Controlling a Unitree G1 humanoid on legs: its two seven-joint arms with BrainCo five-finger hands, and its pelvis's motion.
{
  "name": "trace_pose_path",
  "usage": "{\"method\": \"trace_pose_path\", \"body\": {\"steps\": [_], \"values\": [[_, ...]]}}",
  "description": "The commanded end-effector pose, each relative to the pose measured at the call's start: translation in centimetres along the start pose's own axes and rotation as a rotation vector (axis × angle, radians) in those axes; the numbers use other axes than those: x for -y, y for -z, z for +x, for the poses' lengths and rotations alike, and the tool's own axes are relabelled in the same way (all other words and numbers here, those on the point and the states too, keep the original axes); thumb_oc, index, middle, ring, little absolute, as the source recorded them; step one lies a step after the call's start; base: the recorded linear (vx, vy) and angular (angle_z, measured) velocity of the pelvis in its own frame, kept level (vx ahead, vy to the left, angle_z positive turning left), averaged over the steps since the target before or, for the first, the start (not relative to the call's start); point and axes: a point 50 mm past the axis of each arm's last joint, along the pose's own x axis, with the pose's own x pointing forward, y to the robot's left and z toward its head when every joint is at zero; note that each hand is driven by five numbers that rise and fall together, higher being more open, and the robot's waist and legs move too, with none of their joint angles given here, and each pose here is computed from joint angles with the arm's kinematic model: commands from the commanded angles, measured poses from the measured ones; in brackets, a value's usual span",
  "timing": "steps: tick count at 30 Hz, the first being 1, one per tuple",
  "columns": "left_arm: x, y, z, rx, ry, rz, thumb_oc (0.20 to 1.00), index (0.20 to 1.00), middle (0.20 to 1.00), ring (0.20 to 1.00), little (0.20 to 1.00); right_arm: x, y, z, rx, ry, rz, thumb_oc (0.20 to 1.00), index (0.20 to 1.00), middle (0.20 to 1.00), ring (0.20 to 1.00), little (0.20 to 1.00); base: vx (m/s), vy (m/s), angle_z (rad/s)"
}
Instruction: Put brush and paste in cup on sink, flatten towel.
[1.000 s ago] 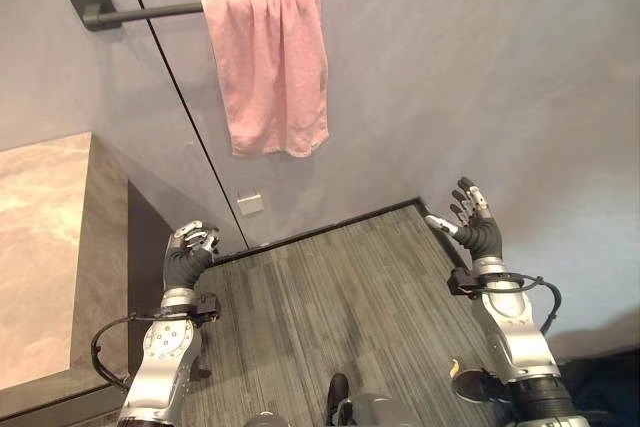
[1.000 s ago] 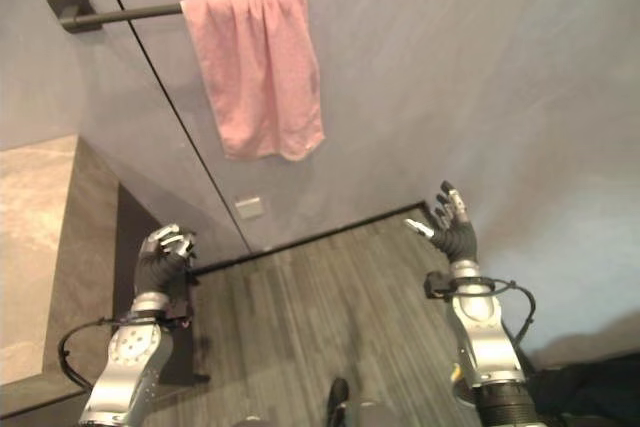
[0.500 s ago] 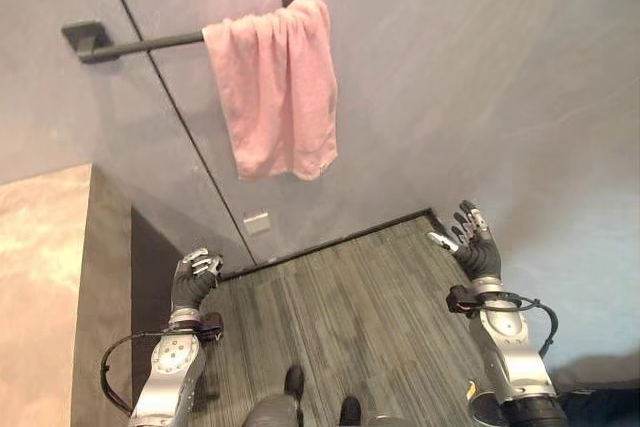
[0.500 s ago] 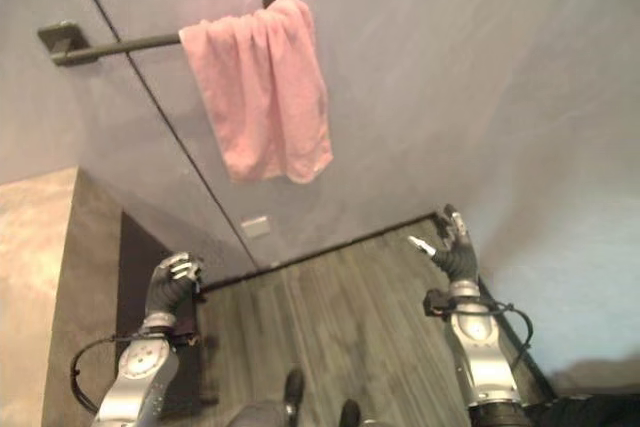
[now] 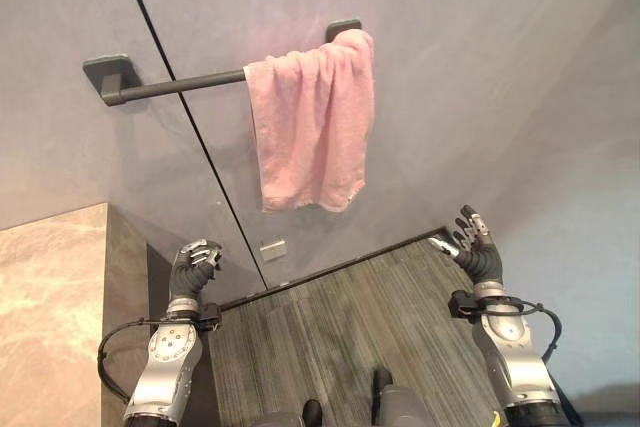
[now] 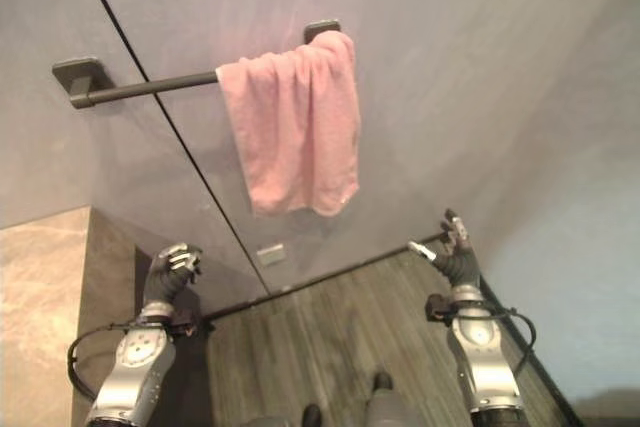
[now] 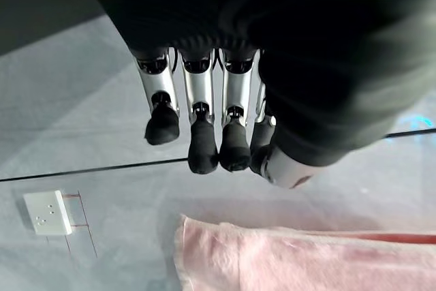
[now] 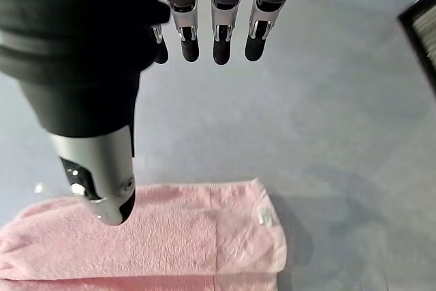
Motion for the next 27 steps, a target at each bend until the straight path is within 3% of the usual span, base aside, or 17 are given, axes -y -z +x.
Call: {"method": "trace_pose_path", "body": {"steps": [1,6,7,27], "values": [[-1.0,-3.0,0.4,0.155,-0.002,0.025,0.2,0.2,0.2,0.2,0.2,0.3,-2.0,0.8,0.11,-0.03,0.055,1.0,1.0,1.0,1.0,1.0,0.13,-0.223,0.14],[-1.4,-2.8,0.1,0.151,-0.024,0.003,0.2,0.2,0.2,0.2,0.2,0.7,-2.3,0.7,0.122,-0.04,0.069,1.0,1.0,1.0,1.0,1.0,0.08,-0.158,0.07],[-2.7,-4.1,-0.9,0.21,0.011,0.088,1.0,1.0,1.0,1.0,1.0,3.6,-1.1,-0.7,0.078,0.087,0.115,1.0,1.0,1.0,1.0,1.0,-0.03,-0.013,0.06],[-4.5,-3.5,-1.1,0.189,-0.121,0.094,1.0,1.0,1.0,1.0,1.0,2.6,-1.4,0.0,0.073,0.02,0.122,1.0,1.0,1.0,1.0,1.0,0.01,-0.044,-0.05]]}}
